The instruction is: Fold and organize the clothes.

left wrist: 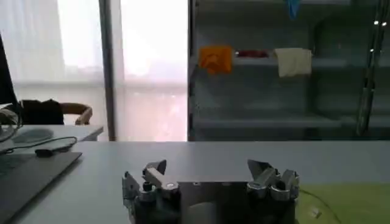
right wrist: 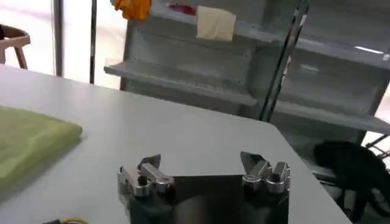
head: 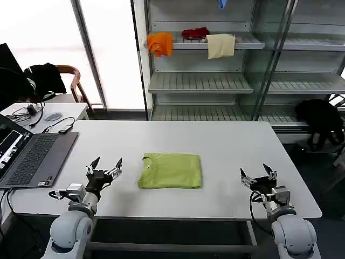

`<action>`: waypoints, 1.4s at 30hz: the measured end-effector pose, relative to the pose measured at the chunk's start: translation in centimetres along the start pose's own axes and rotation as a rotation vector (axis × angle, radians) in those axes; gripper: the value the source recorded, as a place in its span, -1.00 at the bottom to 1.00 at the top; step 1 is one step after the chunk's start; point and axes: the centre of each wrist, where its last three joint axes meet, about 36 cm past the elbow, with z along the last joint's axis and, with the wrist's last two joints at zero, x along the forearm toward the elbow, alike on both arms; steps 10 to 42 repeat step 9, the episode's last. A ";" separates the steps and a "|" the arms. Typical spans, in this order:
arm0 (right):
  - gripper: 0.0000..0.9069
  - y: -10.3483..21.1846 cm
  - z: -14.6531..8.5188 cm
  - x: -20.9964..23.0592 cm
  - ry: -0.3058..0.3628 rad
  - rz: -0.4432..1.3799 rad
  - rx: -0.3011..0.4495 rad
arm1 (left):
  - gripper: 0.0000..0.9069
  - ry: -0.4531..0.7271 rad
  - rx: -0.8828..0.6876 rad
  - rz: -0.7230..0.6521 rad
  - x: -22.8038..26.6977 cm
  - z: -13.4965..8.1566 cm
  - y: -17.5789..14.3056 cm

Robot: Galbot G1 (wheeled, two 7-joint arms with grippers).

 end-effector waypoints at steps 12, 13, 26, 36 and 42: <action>1.00 0.2 -0.2 -0.2 0.007 -0.010 -0.015 | 1.00 0.011 0.037 0.012 0.0 0.2 0.0; 1.00 0.2 -0.2 -0.2 0.007 -0.010 -0.015 | 1.00 0.011 0.037 0.012 0.0 0.2 0.0; 1.00 0.2 -0.2 -0.2 0.007 -0.010 -0.015 | 1.00 0.011 0.037 0.012 0.0 0.2 0.0; 1.00 0.2 -0.2 -0.2 0.007 -0.010 -0.015 | 1.00 0.011 0.037 0.012 0.0 0.2 0.0; 1.00 0.2 -0.2 -0.2 0.007 -0.010 -0.015 | 1.00 0.011 0.037 0.012 0.0 0.2 0.0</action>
